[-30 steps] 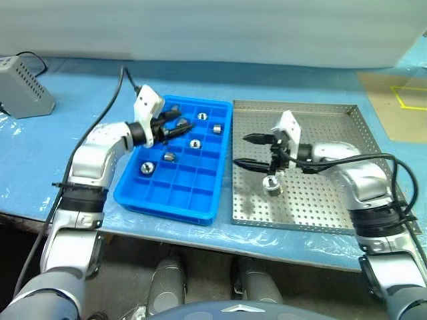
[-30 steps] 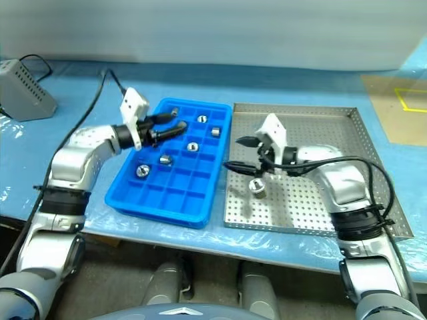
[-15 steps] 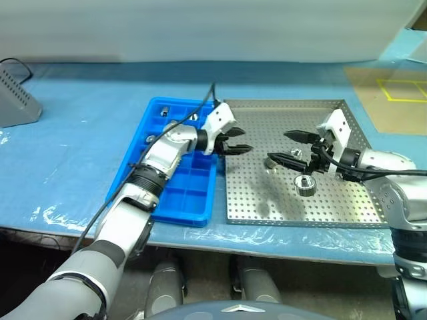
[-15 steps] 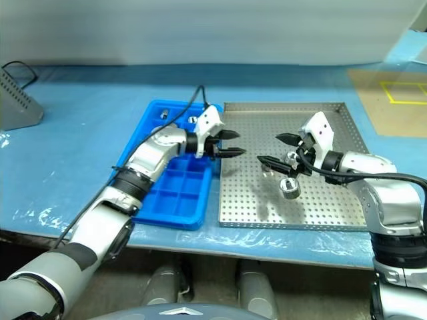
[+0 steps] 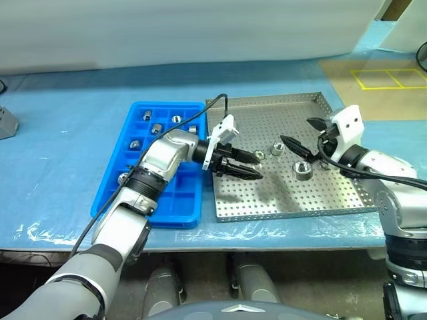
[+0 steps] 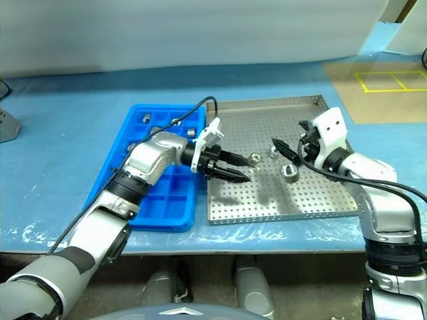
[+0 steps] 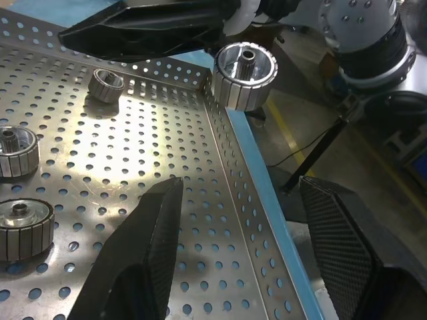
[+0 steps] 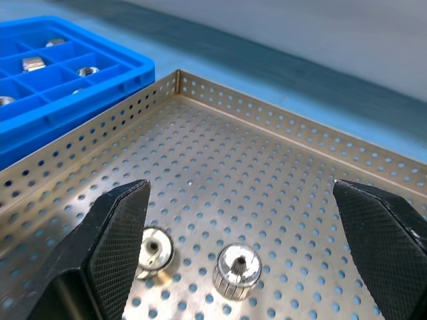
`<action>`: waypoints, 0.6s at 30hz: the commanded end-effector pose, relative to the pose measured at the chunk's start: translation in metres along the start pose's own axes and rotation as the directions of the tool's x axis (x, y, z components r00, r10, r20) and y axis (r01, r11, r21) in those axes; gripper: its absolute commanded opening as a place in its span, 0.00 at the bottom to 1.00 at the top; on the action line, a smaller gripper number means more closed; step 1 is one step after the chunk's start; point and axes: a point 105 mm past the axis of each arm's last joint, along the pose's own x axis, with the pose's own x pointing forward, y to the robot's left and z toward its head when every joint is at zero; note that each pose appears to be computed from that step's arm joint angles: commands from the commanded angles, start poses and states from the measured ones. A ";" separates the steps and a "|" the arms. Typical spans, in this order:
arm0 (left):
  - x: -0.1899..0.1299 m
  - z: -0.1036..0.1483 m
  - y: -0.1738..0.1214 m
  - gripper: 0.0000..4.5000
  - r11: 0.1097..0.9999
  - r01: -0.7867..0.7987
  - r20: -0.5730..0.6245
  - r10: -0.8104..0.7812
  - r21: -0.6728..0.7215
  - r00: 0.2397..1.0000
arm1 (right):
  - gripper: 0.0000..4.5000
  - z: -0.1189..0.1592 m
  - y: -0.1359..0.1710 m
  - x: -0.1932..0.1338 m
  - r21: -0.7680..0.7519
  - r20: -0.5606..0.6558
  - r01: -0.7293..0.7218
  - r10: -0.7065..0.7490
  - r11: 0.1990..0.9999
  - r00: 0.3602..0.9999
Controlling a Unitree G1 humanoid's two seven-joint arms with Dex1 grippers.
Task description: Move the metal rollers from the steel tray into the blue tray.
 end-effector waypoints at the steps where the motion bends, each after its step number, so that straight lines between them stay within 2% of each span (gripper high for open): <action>1: 0.003 0.021 0.003 0.66 0.999 -0.021 0.102 0.025 -0.045 0.994 | 1.00 0.028 -0.002 0.011 -0.052 0.114 0.034 -0.028 0.998 0.993; 6: 0.007 0.041 0.011 0.66 0.963 -0.011 0.262 0.085 -0.270 0.961 | 1.00 0.049 0.006 0.027 -0.105 0.184 0.029 -0.009 0.994 0.983; 11: 0.000 0.048 0.010 0.66 0.917 0.063 0.360 0.091 -0.394 0.929 | 1.00 0.050 0.014 0.030 -0.124 0.184 -0.018 0.041 0.992 0.982; 18: 0.012 0.029 0.000 0.66 0.896 0.084 0.293 0.053 -0.436 0.955 | 1.00 0.054 0.019 0.035 -0.132 0.201 -0.026 0.052 0.991 0.978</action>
